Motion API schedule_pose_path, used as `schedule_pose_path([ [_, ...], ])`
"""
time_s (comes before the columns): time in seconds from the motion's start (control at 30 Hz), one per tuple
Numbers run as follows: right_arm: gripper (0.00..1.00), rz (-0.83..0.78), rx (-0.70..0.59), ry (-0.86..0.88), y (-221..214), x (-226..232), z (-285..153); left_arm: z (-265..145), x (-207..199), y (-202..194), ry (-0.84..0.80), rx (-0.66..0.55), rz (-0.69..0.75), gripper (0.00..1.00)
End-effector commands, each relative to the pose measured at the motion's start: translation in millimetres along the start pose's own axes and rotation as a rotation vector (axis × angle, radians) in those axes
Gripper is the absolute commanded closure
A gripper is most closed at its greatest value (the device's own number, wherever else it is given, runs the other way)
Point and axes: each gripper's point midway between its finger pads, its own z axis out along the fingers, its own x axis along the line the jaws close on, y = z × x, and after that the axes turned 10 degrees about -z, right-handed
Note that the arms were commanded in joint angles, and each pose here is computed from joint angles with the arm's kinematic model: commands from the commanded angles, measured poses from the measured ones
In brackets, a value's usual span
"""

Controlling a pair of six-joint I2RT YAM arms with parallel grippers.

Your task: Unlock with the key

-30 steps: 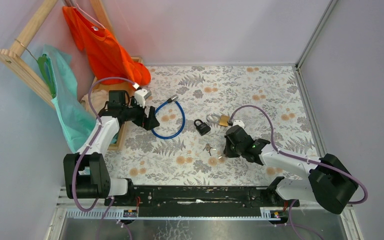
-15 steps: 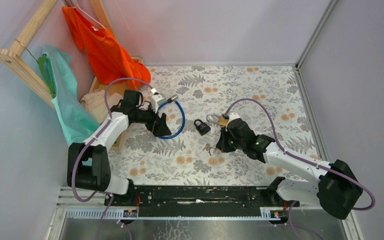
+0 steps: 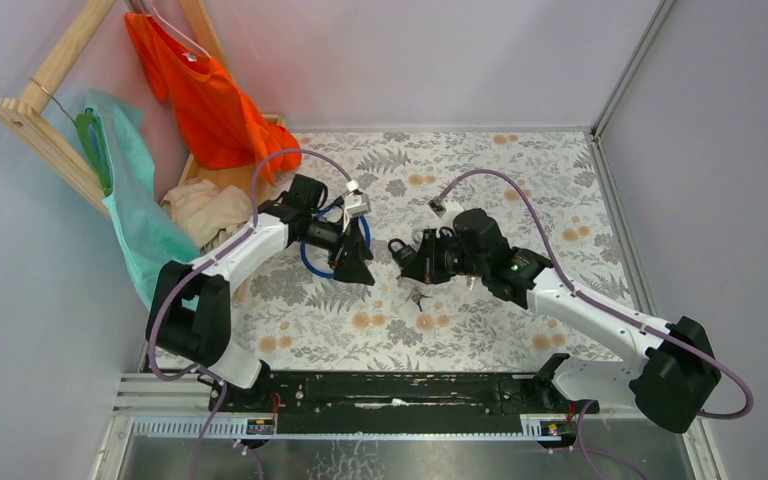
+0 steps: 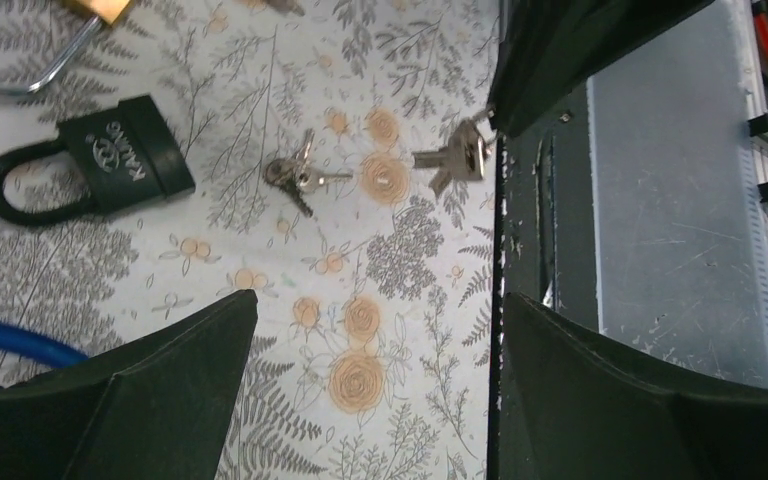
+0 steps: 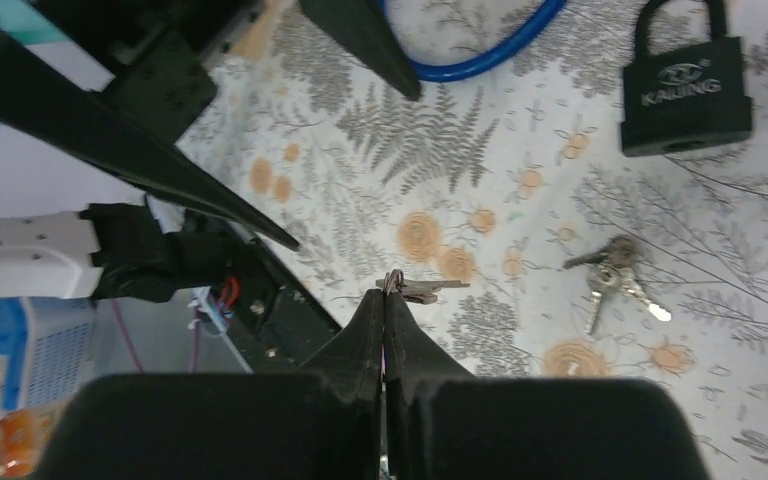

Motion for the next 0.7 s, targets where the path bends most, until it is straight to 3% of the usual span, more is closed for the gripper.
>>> schedule_pose_path([
  [0.0,1.0,-0.01,-0.065,0.167,35,46,-12,7,-20,18,-0.122,-0.03,0.072,0.0],
  [0.67,1.0,0.029,-0.123,0.324,56,80,-26,8,-79,12,-0.35,0.012,0.171,0.12],
])
